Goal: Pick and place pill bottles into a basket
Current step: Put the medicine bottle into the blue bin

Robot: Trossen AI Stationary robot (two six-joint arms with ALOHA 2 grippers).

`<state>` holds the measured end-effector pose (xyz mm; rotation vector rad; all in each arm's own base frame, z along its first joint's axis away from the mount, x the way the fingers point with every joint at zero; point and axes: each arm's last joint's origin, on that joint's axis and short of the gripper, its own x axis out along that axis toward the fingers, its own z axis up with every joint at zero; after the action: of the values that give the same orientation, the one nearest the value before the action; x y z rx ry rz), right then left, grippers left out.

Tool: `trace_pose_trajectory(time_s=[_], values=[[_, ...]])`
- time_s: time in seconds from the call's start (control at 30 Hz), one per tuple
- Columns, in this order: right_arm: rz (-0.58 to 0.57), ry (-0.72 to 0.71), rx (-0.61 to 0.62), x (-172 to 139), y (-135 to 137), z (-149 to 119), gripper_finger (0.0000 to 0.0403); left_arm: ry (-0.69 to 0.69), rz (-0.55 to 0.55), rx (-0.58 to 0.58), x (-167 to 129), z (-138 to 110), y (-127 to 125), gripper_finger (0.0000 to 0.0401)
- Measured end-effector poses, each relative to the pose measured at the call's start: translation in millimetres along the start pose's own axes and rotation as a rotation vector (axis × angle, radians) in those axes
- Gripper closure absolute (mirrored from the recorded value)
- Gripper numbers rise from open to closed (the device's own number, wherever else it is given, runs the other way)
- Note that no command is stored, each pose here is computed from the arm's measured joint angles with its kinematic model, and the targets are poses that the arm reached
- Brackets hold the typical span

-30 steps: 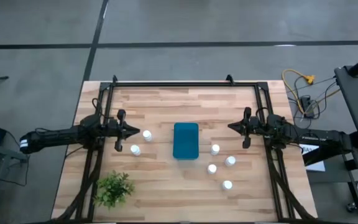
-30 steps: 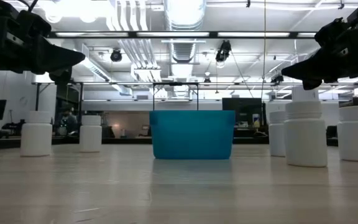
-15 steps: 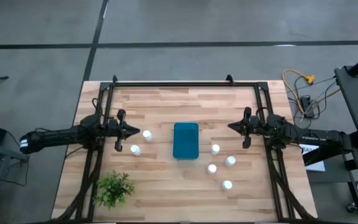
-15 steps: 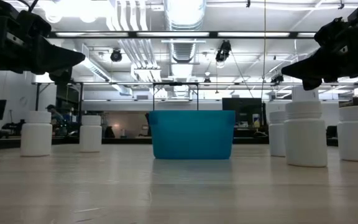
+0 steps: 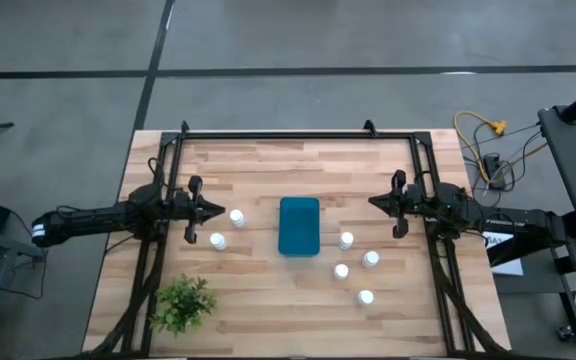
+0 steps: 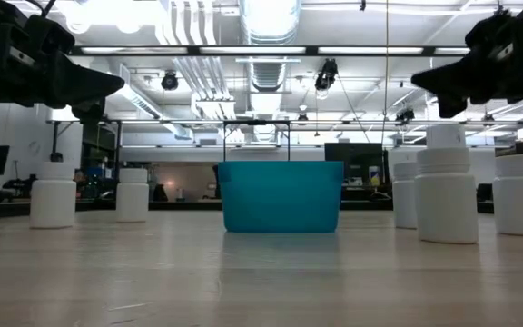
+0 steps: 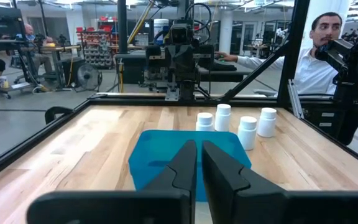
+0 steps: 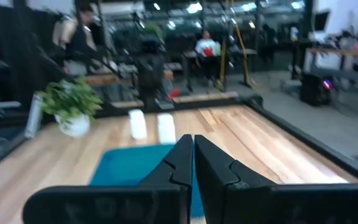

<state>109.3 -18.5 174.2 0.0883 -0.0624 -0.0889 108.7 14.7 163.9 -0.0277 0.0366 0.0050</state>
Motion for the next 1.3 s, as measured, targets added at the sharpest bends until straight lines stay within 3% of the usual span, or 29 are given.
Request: trace_pose_trajectory(time_s=[0.17, 0.4, 0.63, 0.97, 1.3], values=[[0.021, -0.08, -0.028, 0, 1, 8, 0.0394, 0.0, 0.0, 0.001, 0, 0, 0, 0.0393], [0.037, -0.082, -0.047, 0, 2, 10, 0.0394, 0.0, 0.0, 0.001, 0, 0, 0, 0.0393], [0.145, -0.079, -0.08, 4, 8, 46, 0.0394, 0.002, 0.0, 0.001, 0, 0, 0, 0.0393], [0.137, 0.301, -0.158, 23, 12, 103, 0.0394, 0.001, 0.0, 0.001, 0, 0, 0, 0.0393], [0.141, 0.697, -0.099, 53, 10, 117, 0.0394, 0.002, 0.001, 0.001, 0, 0, 0, 0.0393]])
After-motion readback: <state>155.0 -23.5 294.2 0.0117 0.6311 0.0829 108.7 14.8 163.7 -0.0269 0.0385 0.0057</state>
